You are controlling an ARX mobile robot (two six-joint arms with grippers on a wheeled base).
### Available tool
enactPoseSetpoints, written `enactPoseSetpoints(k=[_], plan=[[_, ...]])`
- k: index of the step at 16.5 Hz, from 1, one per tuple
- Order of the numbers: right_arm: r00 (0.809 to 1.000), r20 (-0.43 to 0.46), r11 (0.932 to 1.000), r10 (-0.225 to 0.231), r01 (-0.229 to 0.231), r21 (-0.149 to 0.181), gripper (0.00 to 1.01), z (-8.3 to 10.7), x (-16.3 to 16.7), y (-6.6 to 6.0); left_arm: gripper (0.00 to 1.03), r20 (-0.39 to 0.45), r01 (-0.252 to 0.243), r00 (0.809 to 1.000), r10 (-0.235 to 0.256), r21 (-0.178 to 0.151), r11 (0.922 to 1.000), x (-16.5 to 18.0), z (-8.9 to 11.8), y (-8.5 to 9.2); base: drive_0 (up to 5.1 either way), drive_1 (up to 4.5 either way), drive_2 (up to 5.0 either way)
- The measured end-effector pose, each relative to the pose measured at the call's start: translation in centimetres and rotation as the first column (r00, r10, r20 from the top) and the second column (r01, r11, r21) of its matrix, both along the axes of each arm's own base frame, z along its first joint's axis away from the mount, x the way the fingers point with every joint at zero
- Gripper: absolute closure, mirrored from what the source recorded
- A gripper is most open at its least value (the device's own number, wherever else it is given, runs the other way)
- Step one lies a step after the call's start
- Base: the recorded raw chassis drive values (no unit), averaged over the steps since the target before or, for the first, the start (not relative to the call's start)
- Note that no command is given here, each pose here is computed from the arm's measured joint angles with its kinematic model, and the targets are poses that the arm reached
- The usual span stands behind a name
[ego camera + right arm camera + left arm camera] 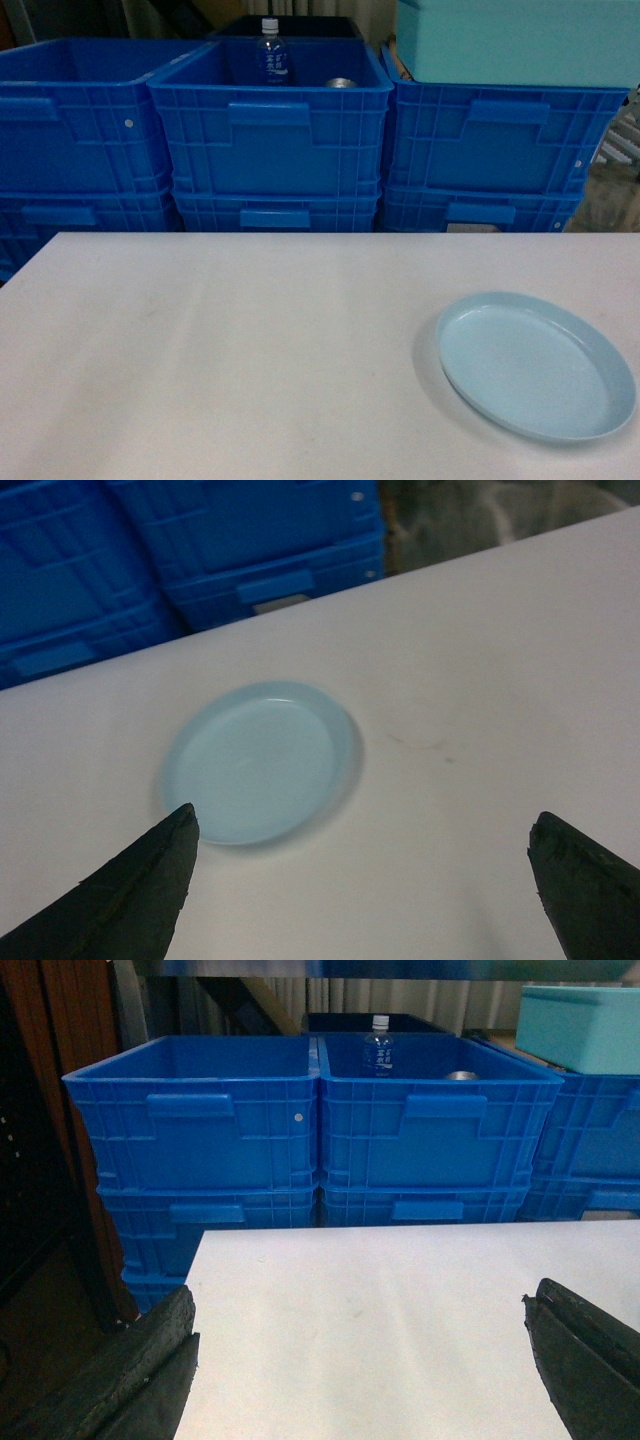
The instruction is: Place blue tray on left shelf second layer neatly
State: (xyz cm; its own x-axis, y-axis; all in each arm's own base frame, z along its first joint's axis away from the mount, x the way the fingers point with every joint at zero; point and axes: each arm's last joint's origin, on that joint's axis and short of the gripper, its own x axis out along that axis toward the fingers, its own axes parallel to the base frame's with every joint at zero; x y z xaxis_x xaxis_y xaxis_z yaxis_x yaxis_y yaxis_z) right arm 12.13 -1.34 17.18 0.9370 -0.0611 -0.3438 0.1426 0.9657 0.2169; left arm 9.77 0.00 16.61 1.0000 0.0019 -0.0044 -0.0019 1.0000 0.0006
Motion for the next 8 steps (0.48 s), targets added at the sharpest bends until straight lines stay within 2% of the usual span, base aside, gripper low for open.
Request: enactPoseSetpoints(k=[1,2,3,4,6,7,8], plan=[[0.999,0.000,0.9985,0.044,-0.044,0.032,0.03,0.6,1.0,0.0,0.05,0.002,0.002,1.000,-0.002,0.000,1.0000,0.0,0.0,0.0,0.0,0.00,0.0],[0.995,-0.022,0.9909,0.096,-0.094,0.096,0.03,1.2,2.8,-0.2,0.05,0.001,0.002,1.000,-0.002,0.000,1.0000,0.0,0.0,0.0,0.0,0.00,0.0],[0.991,-0.049,0.9819,0.125,-0.116,0.149,0.03,1.6,4.3,-0.7,0.05,0.002,0.002,1.000,-0.002,0.000,1.0000,0.0,0.0,0.0,0.0,0.00,0.0],[0.983,-0.079,0.9624,0.164,-0.142,0.232,0.03,2.1,6.2,-1.6,0.05,0.001,0.002,1.000,-0.002,0.000,1.0000,0.0,0.0,0.0,0.0,0.00,0.0],[0.970,-0.112,0.9323,0.214,-0.169,0.320,0.03,2.3,9.0,-3.1,0.05,0.001,0.002,1.000,-0.002,0.000,1.0000,0.0,0.0,0.0,0.0,0.00,0.0],[0.964,-0.135,0.9179,0.227,-0.166,0.360,0.03,2.0,10.6,-4.4,0.05,0.002,0.002,1.000,-0.002,0.000,1.0000,0.0,0.0,0.0,0.0,0.00,0.0],[0.960,-0.162,0.9150,0.231,-0.157,0.372,0.03,1.3,11.6,-5.2,0.05,0.001,0.002,1.000,-0.002,0.000,1.0000,0.0,0.0,0.0,0.0,0.00,0.0]])
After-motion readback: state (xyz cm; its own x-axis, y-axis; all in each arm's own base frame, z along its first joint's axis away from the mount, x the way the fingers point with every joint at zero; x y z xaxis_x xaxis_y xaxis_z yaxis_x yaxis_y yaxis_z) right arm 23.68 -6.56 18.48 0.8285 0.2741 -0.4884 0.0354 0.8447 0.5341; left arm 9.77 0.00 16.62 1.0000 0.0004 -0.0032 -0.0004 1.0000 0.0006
